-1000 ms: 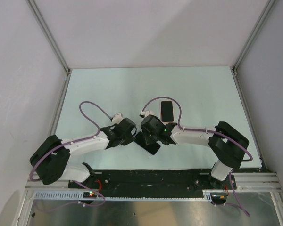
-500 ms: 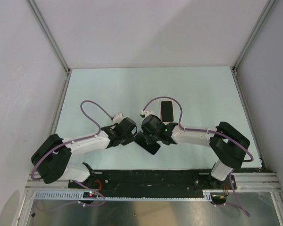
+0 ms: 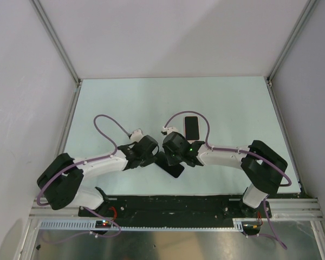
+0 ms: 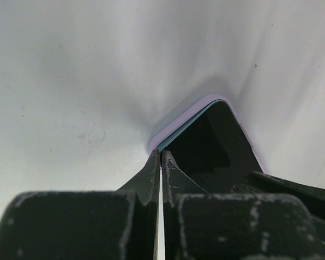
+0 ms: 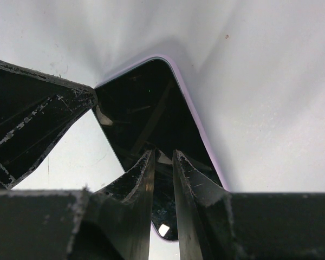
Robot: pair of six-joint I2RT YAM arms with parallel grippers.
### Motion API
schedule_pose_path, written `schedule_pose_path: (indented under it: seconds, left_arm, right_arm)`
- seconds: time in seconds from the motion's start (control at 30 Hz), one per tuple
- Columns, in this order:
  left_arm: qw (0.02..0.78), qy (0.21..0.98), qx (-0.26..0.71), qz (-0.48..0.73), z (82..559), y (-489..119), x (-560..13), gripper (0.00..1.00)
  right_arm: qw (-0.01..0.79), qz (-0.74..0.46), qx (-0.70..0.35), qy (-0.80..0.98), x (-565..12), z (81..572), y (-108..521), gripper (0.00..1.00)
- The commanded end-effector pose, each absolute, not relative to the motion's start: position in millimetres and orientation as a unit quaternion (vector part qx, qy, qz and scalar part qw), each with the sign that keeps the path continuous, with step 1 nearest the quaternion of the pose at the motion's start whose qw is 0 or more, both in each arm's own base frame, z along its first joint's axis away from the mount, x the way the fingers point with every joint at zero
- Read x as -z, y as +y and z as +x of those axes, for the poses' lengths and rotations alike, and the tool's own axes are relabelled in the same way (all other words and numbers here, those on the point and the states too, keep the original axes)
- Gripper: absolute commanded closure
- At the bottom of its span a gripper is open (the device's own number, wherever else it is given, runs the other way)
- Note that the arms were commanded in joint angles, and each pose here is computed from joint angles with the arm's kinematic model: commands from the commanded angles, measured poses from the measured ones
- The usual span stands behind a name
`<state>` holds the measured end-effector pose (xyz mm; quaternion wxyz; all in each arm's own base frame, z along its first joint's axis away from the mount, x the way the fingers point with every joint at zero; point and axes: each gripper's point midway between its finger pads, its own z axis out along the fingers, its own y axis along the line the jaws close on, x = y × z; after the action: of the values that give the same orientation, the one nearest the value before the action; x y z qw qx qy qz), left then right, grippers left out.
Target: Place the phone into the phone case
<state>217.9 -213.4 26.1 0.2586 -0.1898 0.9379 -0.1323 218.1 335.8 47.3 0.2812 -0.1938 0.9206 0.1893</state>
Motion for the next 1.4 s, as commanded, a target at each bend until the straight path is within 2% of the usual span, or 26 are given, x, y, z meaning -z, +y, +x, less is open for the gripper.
schedule_pose_path:
  seconds: [0.0, 0.57, 0.97, 1.17, 1.37]
  left_arm:
    - [0.210, 0.959, 0.086, -0.172, 191.0, -203.4, 9.8, 1.00]
    - [0.186, 0.966, 0.075, -0.164, 175.9, -207.8, 33.8, 1.00]
    - [0.237, 0.950, 0.121, -0.161, 200.4, -208.8, -7.0, 1.00]
    - [0.252, 0.946, 0.141, -0.146, 212.8, -215.8, -24.7, 1.00]
    - [0.264, 0.941, 0.153, -0.147, 231.0, -215.1, -39.9, 1.00]
  right_arm:
    - [0.300, -0.181, -0.204, 0.914, -62.3, 221.9, 338.2, 0.75]
    - [0.299, -0.180, -0.205, 0.914, -60.7, 219.0, 338.3, 0.75]
    - [0.302, -0.173, -0.211, 0.913, -70.8, 219.0, 337.8, 0.73]
    - [0.315, -0.090, -0.158, 0.931, -81.2, 210.7, 292.1, 0.68]
    - [0.293, -0.022, -0.151, 0.944, -63.9, 182.7, 249.8, 0.71]
